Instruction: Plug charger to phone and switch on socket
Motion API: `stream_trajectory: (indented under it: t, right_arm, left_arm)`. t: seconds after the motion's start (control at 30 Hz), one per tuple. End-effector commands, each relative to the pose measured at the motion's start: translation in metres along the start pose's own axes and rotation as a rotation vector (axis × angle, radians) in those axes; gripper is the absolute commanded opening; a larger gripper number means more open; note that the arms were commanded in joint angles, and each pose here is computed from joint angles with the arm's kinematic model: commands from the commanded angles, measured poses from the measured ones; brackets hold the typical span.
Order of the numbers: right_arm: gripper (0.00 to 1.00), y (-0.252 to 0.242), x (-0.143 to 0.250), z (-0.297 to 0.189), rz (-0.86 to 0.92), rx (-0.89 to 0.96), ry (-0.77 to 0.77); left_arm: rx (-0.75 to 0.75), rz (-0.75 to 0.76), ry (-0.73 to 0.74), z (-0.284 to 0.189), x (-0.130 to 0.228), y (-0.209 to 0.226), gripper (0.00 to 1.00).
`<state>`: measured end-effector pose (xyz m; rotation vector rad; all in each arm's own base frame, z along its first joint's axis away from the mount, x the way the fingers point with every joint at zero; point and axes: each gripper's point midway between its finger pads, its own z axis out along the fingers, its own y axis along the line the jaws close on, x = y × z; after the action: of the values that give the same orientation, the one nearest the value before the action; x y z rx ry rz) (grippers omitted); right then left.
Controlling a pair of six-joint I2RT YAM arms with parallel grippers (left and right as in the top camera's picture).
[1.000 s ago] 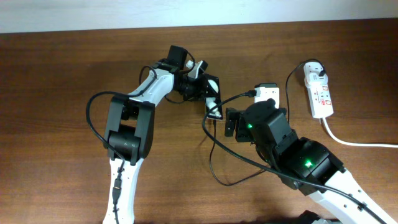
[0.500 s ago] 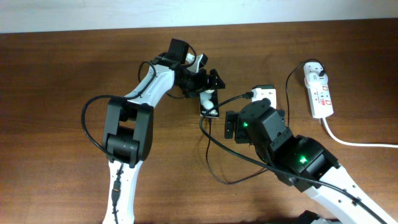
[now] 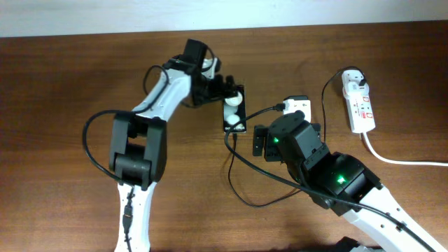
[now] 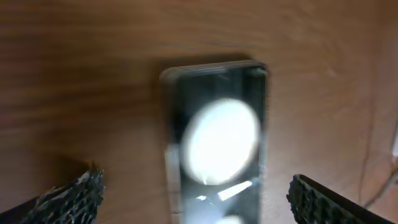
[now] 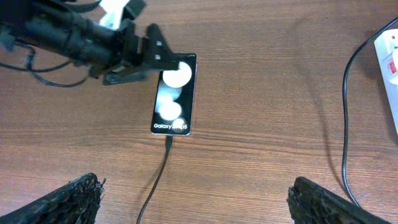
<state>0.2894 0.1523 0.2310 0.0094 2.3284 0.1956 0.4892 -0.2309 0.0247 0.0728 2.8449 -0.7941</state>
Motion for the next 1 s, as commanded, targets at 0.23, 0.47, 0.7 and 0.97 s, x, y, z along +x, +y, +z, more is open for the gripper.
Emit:
stream_trajectory:
  t: [0.23, 0.47, 0.7, 0.97]
  right_arm:
    - [0.99, 0.004, -0.010, 0.001, 0.014, -0.010, -0.023]
    - [0.99, 0.025, -0.013, 0.020, 0.023, -0.073, -0.018]
    - [0.22, 0.039, -0.016, 0.055, 0.047, -0.071, -0.021]
    - [0.04, -0.076, 0.022, 0.096, 0.387, 0.188, 0.267]
  left_arm:
    - [-0.555, -0.113, -0.364, -0.280, 0.004, 0.068, 0.99]
    - [-0.572, -0.071, -0.640, -0.399, 0.089, 0.025, 0.99]
    - [-0.648, -0.087, -1.054, -0.433, 0.230, 0.061, 0.99]
    - [-0.733, -0.110, -0.798, -0.399, 0.288, 0.088, 0.99]
